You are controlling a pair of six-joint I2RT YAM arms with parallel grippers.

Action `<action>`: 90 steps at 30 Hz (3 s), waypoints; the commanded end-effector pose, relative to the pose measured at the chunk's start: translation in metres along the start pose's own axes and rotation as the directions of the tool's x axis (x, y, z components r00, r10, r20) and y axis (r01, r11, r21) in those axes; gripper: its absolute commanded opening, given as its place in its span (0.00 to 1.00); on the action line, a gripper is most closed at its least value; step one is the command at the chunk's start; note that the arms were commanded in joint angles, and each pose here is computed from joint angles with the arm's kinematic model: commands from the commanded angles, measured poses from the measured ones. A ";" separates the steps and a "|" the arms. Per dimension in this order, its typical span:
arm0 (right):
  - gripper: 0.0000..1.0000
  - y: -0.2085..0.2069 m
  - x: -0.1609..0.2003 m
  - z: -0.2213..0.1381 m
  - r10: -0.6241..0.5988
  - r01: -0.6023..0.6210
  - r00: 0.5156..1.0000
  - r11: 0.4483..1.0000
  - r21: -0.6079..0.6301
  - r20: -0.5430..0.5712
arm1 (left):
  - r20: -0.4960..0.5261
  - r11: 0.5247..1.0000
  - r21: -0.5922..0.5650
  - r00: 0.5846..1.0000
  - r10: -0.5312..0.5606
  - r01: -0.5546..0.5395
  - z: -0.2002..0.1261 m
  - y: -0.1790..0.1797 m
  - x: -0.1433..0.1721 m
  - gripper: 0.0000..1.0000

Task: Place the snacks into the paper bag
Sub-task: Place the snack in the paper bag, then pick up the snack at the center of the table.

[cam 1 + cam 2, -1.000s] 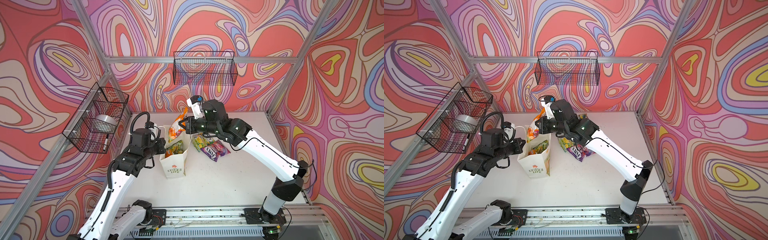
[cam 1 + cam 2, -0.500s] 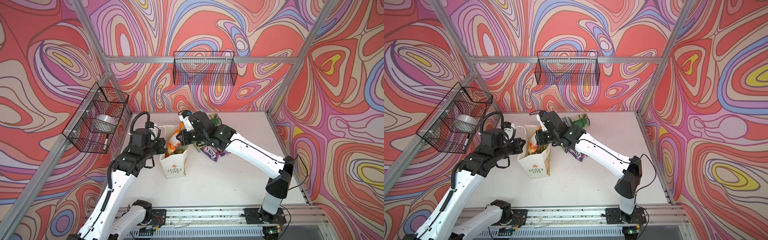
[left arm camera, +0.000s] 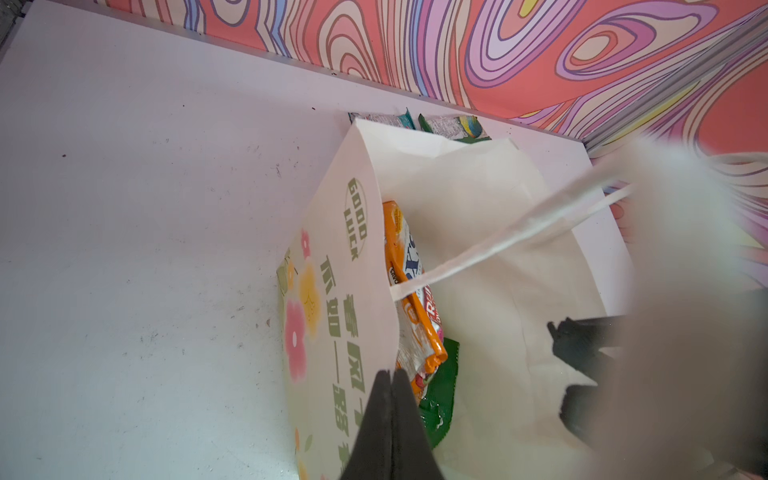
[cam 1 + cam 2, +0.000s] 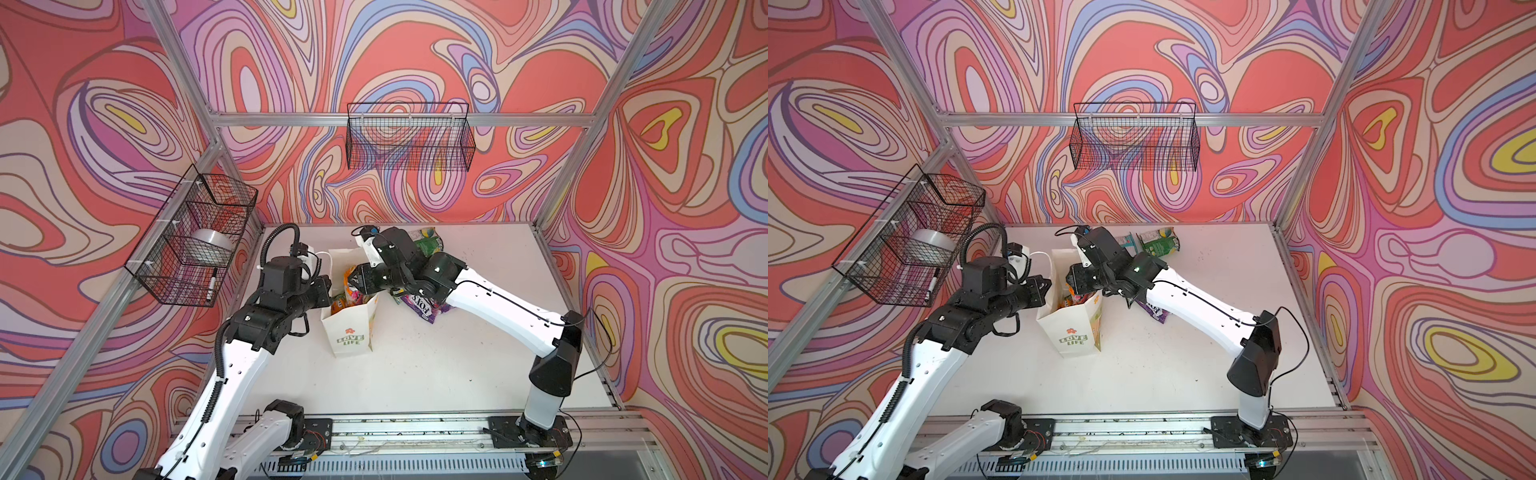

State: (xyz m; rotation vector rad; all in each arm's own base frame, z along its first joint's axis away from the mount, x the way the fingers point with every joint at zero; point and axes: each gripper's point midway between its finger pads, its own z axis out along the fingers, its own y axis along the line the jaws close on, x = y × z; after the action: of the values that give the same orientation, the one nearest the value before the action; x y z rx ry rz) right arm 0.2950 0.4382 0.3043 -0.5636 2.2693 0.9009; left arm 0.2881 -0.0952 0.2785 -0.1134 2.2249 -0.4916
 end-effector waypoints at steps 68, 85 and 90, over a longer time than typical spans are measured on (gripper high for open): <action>0.98 -0.349 0.155 -0.037 0.545 -0.564 0.821 0.728 0.390 0.168 | 0.017 0.999 0.046 1.000 -0.003 0.003 0.002 -0.008 -0.007 0.00; 0.93 -0.362 0.160 -0.010 0.583 -0.589 0.800 0.715 0.378 0.144 | 0.014 0.999 0.044 1.000 -0.004 0.003 0.003 -0.008 -0.007 0.00; 0.80 -0.364 0.171 -0.005 0.599 -0.598 0.790 0.706 0.380 0.131 | 0.015 0.999 0.046 1.000 -0.002 0.002 0.003 -0.009 -0.007 0.00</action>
State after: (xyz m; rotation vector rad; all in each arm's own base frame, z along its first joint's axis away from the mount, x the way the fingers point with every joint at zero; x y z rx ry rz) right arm 0.3901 0.1617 0.0414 0.3799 2.5397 0.6557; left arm 0.2894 -0.0997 0.2756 -0.1013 2.2382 -0.5147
